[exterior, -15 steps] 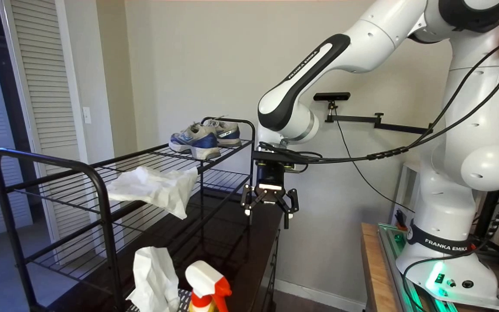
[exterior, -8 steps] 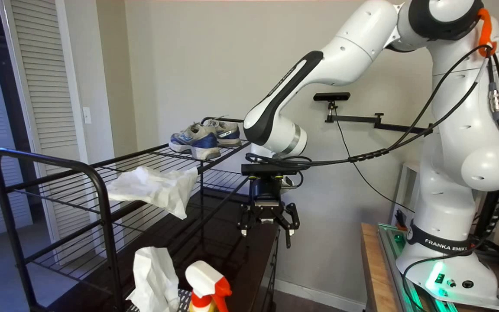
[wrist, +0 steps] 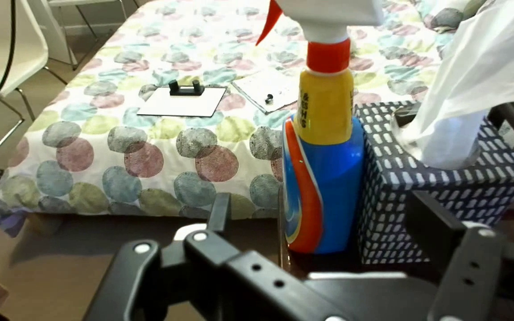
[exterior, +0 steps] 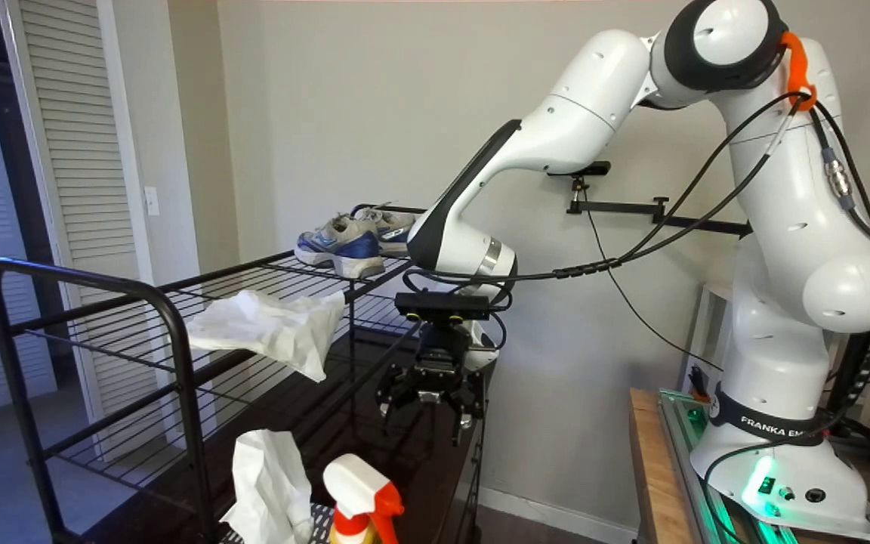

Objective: Put the blue bottle on the top rack

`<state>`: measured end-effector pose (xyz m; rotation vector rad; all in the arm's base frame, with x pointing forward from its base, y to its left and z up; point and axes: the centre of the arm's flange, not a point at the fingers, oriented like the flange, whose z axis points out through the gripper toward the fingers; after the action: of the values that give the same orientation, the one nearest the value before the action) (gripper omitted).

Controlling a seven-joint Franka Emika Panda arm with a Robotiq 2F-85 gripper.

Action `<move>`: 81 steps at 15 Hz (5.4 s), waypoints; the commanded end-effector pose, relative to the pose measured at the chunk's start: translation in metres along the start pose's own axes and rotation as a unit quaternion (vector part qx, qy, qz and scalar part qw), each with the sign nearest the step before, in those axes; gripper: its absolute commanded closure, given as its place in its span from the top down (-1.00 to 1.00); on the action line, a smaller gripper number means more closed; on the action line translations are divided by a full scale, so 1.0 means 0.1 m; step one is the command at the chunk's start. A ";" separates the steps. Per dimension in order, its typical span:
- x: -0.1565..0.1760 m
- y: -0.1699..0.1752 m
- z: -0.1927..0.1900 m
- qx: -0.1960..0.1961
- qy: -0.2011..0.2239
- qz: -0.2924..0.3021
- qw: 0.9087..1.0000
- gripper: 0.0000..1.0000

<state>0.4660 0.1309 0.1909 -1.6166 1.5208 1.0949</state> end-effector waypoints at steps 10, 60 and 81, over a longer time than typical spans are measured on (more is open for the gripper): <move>0.17 0.14 0.42 -0.057 -0.100 0.028 0.993 1.00; -0.12 -0.43 1.57 -0.008 -0.083 -0.085 0.993 1.00; -0.21 -0.33 1.83 -0.034 -0.089 -0.089 0.991 -0.22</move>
<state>0.4705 0.2963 0.1326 -1.6286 1.2074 1.1824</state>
